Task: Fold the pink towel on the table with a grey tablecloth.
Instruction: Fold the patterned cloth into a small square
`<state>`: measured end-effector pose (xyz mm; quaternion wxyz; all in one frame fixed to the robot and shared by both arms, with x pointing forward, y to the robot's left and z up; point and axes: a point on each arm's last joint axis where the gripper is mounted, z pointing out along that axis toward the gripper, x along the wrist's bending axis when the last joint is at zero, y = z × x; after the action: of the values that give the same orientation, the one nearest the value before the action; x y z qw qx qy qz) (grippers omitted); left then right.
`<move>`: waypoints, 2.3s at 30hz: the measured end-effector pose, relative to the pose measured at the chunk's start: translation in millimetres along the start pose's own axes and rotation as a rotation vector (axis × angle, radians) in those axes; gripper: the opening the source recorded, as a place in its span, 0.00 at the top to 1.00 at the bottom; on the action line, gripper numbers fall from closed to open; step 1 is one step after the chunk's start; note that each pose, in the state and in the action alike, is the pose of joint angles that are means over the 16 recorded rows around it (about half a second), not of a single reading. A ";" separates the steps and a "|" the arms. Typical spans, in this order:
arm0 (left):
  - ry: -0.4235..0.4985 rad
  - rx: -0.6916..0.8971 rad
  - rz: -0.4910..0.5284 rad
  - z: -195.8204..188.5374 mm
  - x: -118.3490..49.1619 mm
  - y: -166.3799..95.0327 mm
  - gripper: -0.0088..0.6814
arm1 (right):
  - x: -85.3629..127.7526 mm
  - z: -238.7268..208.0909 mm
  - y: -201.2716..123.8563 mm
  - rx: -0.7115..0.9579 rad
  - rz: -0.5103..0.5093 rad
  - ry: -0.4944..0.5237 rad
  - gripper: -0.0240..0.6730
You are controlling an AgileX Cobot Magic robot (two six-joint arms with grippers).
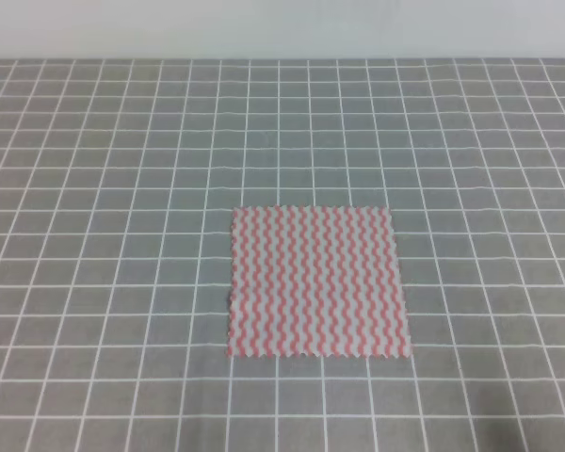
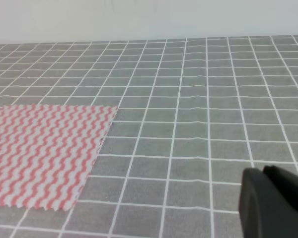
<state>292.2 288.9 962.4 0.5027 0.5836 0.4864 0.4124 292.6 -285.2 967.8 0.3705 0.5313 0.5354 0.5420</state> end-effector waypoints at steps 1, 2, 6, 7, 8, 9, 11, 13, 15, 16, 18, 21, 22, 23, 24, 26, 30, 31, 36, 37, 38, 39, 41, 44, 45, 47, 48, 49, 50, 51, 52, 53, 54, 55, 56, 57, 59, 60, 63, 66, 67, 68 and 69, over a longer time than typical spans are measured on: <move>-0.001 -0.007 -0.008 0.0 -0.1 0.2 0.99 | 0.1 0.0 0.8 -0.008 0.010 0.001 0.99; -0.001 -0.014 -0.018 0.0 -0.1 0.6 0.99 | 0.2 0.0 1.6 -0.016 0.020 0.002 0.99; -0.005 -0.039 -0.055 -0.1 -0.4 2.0 0.99 | 0.3 -0.2 4.6 -0.048 0.060 0.005 0.99; -0.006 -0.043 -0.063 -0.1 -0.4 2.2 0.99 | 0.3 -0.2 5.3 -0.054 0.068 0.005 0.99; -0.006 -0.047 -0.070 -0.1 -0.5 2.4 0.99 | 0.3 -0.3 5.8 -0.061 0.076 0.006 0.99; -0.007 -0.057 -0.083 -0.2 -0.5 2.8 0.99 | 0.3 -0.3 6.8 -0.071 0.090 0.006 0.99; -0.009 -0.078 -0.116 -0.3 -0.4 3.9 0.99 | 0.2 -0.5 8.8 -0.092 0.124 0.008 0.99; -0.011 -0.103 -0.165 -0.5 -0.3 5.6 0.99 | 0.2 -0.9 11.0 -0.115 0.172 0.013 0.99; -0.016 -0.127 -0.230 -0.7 -0.2 7.7 0.99 | 0.3 -1.2 12.9 -0.134 0.232 0.019 0.99; -0.018 -0.139 -0.265 -0.9 0.0 8.8 0.99 | 0.3 -1.3 13.6 -0.141 0.264 0.022 0.99; -0.019 -0.163 -0.328 -1.2 0.5 10.9 0.99 | 0.4 -1.5 14.7 -0.152 0.324 0.030 0.99; -0.019 -0.196 -0.405 -1.7 1.7 13.6 0.99 | 0.6 -1.6 15.7 -0.160 0.399 0.041 0.99; -0.019 -0.206 -0.429 -1.9 2.1 14.4 0.99 | 0.7 -1.7 15.9 -0.161 0.420 0.044 0.99; -0.017 -0.217 -0.452 -2.1 2.6 15.2 0.99 | 0.8 -1.7 16.1 -0.163 0.440 0.048 0.99; -0.016 -0.227 -0.473 -2.2 3.1 16.0 0.99 | 0.9 -1.7 16.3 -0.164 0.460 0.051 0.99; -0.014 -0.244 -0.511 -2.6 4.0 17.6 0.99 | 1.1 -1.8 16.6 -0.165 0.495 0.058 0.99; -0.006 -0.260 -0.528 -2.7 5.2 19.3 0.99 | 1.3 -1.7 16.9 -0.166 0.528 0.064 0.99; -0.004 -0.261 -0.515 -2.7 5.3 19.3 0.99 | 1.3 -1.7 17.0 -0.166 0.525 0.064 0.99; 0.001 -0.250 -0.439 -2.5 4.6 18.6 0.99 | 1.2 -1.7 16.6 -0.168 0.486 0.060 0.99; 0.001 -0.246 -0.429 -2.4 4.4 18.8 0.99 | 1.2 -1.7 16.6 -0.169 0.479 0.059 0.99; 0.000 -0.244 -0.423 -2.3 4.2 18.6 0.99 | 1.2 -1.8 16.6 -0.169 0.474 0.059 0.99; -0.002 -0.241 -0.417 -2.2 4.0 18.4 0.99 | 1.2 -1.8 16.6 -0.169 0.471 0.058 0.99; -0.006 -0.233 -0.409 -2.0 3.4 18.0 0.99 | 1.2 -1.8 16.7 -0.170 0.473 0.059 0.99; -0.016 -0.209 -0.408 -1.2 2.0 18.9 0.99 | 1.6 -1.5 17.0 -0.165 0.487 0.064 0.99; -0.021 -0.196 -0.408 -0.6 1.4 19.3 0.99 | 1.9 -1.3 17.3 -0.161 0.492 0.065 0.99; -0.031 -0.165 -0.422 1.0 0.1 22.4 0.99 | 2.7 -0.5 18.9 -0.148 0.500 0.068 0.99; -0.036 -0.147 -0.431 2.1 -0.6 24.7 0.99 | 3.3 0.1 20.2 -0.140 0.504 0.069 0.99; -0.042 -0.128 -0.441 3.3 -1.3 27.4 0.99 | 4.0 0.9 21.9 -0.129 0.507 0.071 0.99; -0.048 -0.107 -0.449 4.8 -2.1 30.6 0.99 | 4.9 1.9 24.0 -0.116 0.510 0.072 0.99; -0.054 -0.085 -0.456 6.5 -3.0 34.0 0.99 | 5.9 3.0 26.3 -0.101 0.511 0.074 0.99; -0.062 -0.057 -0.458 8.8 -4.1 38.6 0.99 | 7.2 4.5 29.5 -0.083 0.511 0.076 0.99; -0.071 -0.027 -0.461 11.5 -5.3 43.1 0.99 | 8.5 6.2 32.6 -0.062 0.510 0.078 0.99; -0.079 0.004 -0.461 14.6 -6.5 48.0 0.99 | 10.1 8.2 36.0 -0.039 0.506 0.081 0.99; -0.090 0.041 -0.456 18.5 -7.8 53.5 0.99 | 11.8 10.6 39.5 -0.012 0.499 0.085 0.99; -0.100 0.079 -0.449 23.1 -9.2 58.8 0.99 | 13.6 13.5 43.2 0.018 0.490 0.088 0.99; -0.110 0.118 -0.442 28.3 -10.5 64.1 0.99 | 15.5 16.8 46.8 0.052 0.476 0.092 0.99; -0.132 0.196 -0.423 40.1 -12.9 73.7 0.99 | 19.1 24.8 53.7 0.127 0.444 0.099 0.99; -0.144 0.231 -0.412 46.6 -14.0 78.0 0.99 | 20.9 29.4 57.2 0.167 0.428 0.103 0.99; -0.184 0.325 -0.376 66.5 -17.5 87.3 0.99 | 25.0 45.0 64.5 0.292 0.384 0.112 0.99; -0.237 0.396 -0.342 86.1 -22.8 91.8 0.99 | 28.9 61.2 68.0 0.415 0.354 0.132 0.99; -0.258 0.414 -0.330 92.5 -25.1 92.6 0.99 | 30.5 66.7 68.4 0.456 0.348 0.142 0.99; -0.275 0.425 -0.319 97.9 -27.4 92.5 0.99 | 32.8 72.5 68.6 0.494 0.344 0.157 0.99; -0.291 0.433 -0.308 102.9 -29.8 92.2 0.99 | 35.5 78.0 68.3 0.531 0.340 0.173 0.99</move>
<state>400.6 238.6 1037.9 0.4875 0.6496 0.5687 0.1302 374.2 -246.5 1030.0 0.0763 0.6429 0.5914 0.4808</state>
